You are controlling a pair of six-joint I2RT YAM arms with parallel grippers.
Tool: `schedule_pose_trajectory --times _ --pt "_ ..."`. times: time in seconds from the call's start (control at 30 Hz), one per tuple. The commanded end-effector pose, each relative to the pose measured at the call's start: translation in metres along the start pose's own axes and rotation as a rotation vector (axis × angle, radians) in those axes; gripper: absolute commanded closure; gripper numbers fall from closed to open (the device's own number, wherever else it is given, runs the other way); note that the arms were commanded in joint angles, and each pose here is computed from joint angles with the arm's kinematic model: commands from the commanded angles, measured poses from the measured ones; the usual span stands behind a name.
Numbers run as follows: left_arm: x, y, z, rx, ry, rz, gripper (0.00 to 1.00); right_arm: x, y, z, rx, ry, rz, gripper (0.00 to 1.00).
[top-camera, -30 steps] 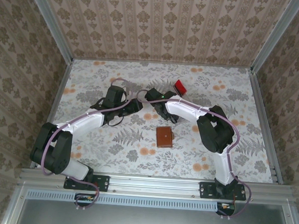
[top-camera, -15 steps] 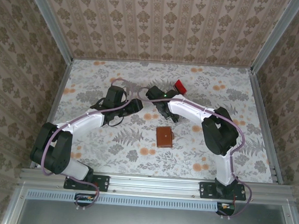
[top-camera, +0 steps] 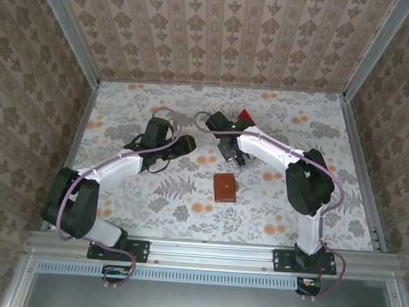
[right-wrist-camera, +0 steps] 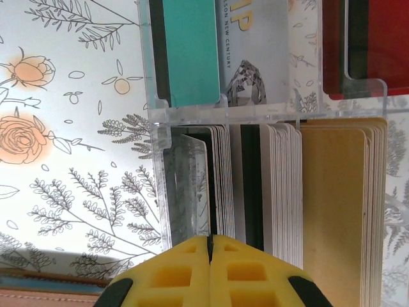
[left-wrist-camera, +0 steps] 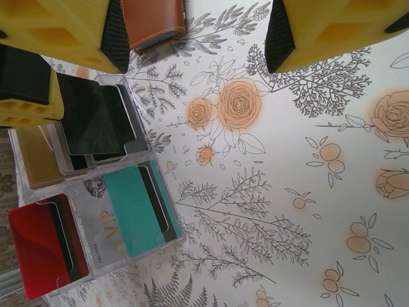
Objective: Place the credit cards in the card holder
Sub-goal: Pick up the credit card from the storage box.
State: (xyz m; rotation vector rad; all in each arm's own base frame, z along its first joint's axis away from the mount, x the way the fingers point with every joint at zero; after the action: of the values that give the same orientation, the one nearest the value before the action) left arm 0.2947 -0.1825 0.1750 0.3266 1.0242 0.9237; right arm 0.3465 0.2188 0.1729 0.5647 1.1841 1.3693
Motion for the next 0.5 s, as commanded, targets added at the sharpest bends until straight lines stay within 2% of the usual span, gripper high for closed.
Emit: schedule_pose_trajectory --times 0.0,0.23,0.47 --pt "-0.001 -0.004 0.003 0.006 0.023 -0.026 0.39 -0.005 0.007 -0.003 0.044 -0.046 0.065 1.00" --pt "-0.005 -0.007 0.006 0.014 0.016 -0.058 0.39 -0.009 0.019 0.002 0.021 -0.082 0.103 1.00" --pt "-0.014 -0.012 0.010 0.016 0.029 -0.133 0.39 -0.025 0.037 0.005 -0.004 -0.197 0.224 1.00"
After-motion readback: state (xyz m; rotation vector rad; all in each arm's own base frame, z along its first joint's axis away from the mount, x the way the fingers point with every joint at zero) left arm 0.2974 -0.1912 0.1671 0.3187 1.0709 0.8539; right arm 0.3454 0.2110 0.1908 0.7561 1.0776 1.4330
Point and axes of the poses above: each hand's point on the last joint's axis, 136 mm out from that joint toward the fingers, its own y axis back along the fingers, its own x axis along the line the jaws close on, z = x × y, the point moved 8 cm from there along y, back along the fingers, and after that the axes turned 8 degrees about -y, right-handed, at the moved point
